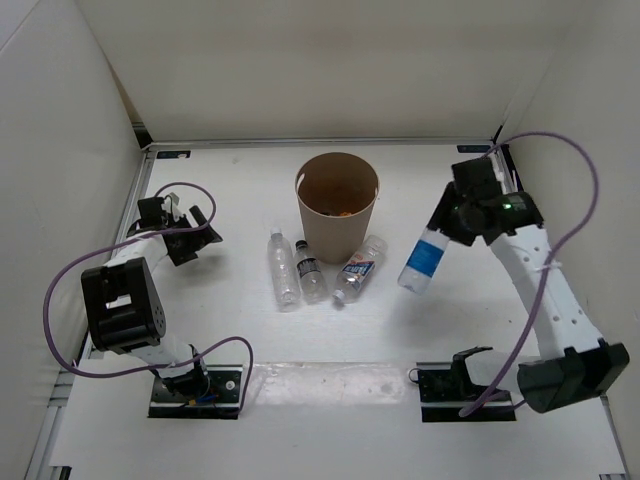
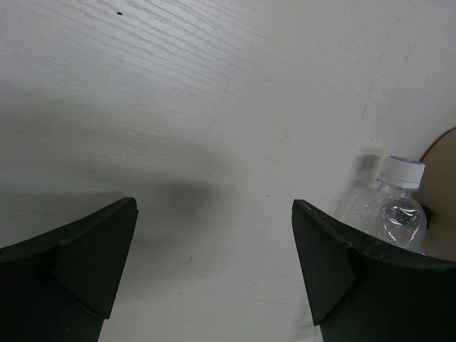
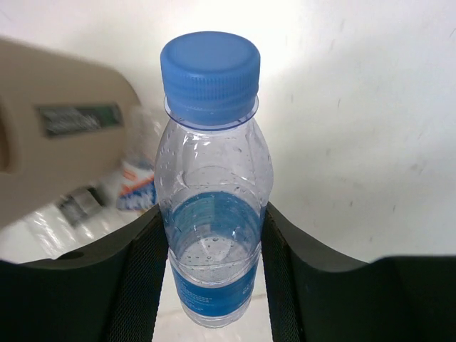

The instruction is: Put the plastic bottles in the bin

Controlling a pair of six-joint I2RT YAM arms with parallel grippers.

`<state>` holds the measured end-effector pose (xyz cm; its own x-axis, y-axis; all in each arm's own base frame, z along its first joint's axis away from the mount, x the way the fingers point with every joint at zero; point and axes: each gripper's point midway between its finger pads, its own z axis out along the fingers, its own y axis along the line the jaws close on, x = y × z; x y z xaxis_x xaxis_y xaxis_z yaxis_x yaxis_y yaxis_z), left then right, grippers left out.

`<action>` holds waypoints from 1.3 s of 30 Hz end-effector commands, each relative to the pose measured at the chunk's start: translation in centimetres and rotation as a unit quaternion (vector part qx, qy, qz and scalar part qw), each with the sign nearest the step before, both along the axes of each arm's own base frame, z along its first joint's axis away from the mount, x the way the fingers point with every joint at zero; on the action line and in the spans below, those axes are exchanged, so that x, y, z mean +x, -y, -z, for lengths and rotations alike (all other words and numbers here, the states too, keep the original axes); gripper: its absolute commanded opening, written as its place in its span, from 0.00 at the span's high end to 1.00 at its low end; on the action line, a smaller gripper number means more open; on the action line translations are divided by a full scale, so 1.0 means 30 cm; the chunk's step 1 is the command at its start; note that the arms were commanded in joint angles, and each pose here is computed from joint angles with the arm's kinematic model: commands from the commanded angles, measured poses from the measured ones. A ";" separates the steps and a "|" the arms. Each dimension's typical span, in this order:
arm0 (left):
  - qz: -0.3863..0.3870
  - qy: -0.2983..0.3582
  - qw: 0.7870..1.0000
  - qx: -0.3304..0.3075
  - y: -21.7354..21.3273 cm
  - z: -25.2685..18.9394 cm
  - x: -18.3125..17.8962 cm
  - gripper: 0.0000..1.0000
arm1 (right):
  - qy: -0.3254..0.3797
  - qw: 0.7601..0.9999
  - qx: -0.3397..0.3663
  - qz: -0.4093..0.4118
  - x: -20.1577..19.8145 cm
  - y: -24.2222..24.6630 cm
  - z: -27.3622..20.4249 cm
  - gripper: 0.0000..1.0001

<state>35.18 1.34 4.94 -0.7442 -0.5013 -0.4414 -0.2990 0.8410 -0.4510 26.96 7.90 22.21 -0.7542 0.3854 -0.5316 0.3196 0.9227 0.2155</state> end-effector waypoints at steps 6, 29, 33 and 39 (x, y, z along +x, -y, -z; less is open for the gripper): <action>0.005 0.021 1.000 -0.002 -0.004 -0.046 0.038 0.00 | 0.123 0.992 -0.014 0.019 0.104 0.106 -0.428 1.00; 0.013 0.021 1.000 -0.011 0.006 -0.037 0.052 0.00 | 0.297 0.942 0.023 -0.152 0.416 -0.471 -0.728 1.00; 0.014 0.026 0.999 -0.012 0.006 -0.043 0.057 0.00 | 0.292 0.943 0.009 -0.158 0.456 -0.500 -0.686 1.00; 0.011 0.025 1.000 -0.013 0.003 -0.042 0.057 0.00 | 0.273 0.951 -0.010 -0.143 0.498 -0.499 -0.614 1.00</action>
<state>35.73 1.05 4.79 -0.7517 -0.5004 -0.4296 -0.2870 0.8347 -0.4700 40.90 23.18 39.70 -0.4893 0.1759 -0.8542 -0.1203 0.9565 0.2658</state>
